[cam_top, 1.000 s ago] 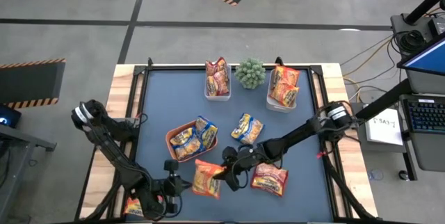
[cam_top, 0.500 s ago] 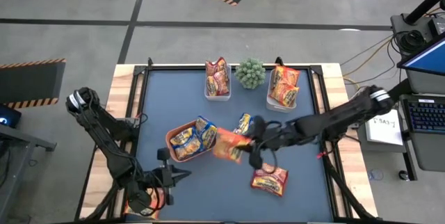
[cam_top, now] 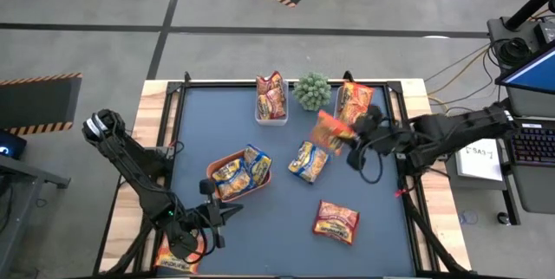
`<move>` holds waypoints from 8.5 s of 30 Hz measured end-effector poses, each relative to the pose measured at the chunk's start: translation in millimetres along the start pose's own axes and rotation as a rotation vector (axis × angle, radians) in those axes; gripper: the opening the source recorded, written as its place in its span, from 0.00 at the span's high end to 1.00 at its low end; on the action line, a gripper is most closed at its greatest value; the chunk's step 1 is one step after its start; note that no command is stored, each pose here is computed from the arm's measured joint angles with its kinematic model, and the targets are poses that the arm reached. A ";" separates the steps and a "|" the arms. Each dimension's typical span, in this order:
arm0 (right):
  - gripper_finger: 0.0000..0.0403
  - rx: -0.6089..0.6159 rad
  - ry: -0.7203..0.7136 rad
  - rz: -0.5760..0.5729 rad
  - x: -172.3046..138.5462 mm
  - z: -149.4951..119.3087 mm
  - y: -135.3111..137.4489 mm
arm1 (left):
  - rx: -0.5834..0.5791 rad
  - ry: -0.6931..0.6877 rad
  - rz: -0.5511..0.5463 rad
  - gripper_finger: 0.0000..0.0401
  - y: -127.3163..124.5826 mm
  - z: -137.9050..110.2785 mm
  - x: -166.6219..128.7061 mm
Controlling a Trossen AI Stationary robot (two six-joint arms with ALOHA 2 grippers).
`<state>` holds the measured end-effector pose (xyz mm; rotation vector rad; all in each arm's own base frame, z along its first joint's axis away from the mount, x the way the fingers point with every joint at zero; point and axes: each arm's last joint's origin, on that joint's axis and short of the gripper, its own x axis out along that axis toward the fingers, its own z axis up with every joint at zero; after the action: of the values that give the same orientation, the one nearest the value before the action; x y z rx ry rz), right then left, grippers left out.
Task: Sort Maruchan noodles
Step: Put the orange noodle pack into the gray bin, then put the red noodle pack into the transparent bin
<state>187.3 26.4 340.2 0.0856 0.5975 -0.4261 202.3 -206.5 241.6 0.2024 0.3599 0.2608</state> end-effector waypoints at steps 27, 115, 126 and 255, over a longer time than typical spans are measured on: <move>0.69 -0.171 0.174 -0.304 35.3 -64.2 -74.3 | 0.038 0.029 0.084 1.00 15.3 3.8 23.2; 0.51 0.336 0.114 0.278 8.5 -19.7 35.3 | -0.086 0.009 0.070 1.00 13.8 6.7 23.5; 0.51 0.453 0.357 0.379 25.5 -50.5 101.1 | -0.110 0.008 0.035 1.00 12.2 8.6 23.6; 0.33 0.869 0.179 0.342 93.4 -217.8 141.8 | -0.022 0.213 -0.245 1.00 -45.6 -81.1 210.6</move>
<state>200.4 164.8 101.7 1.0497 0.5238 -0.3195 372.2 -177.3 88.9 0.1078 0.5880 0.0442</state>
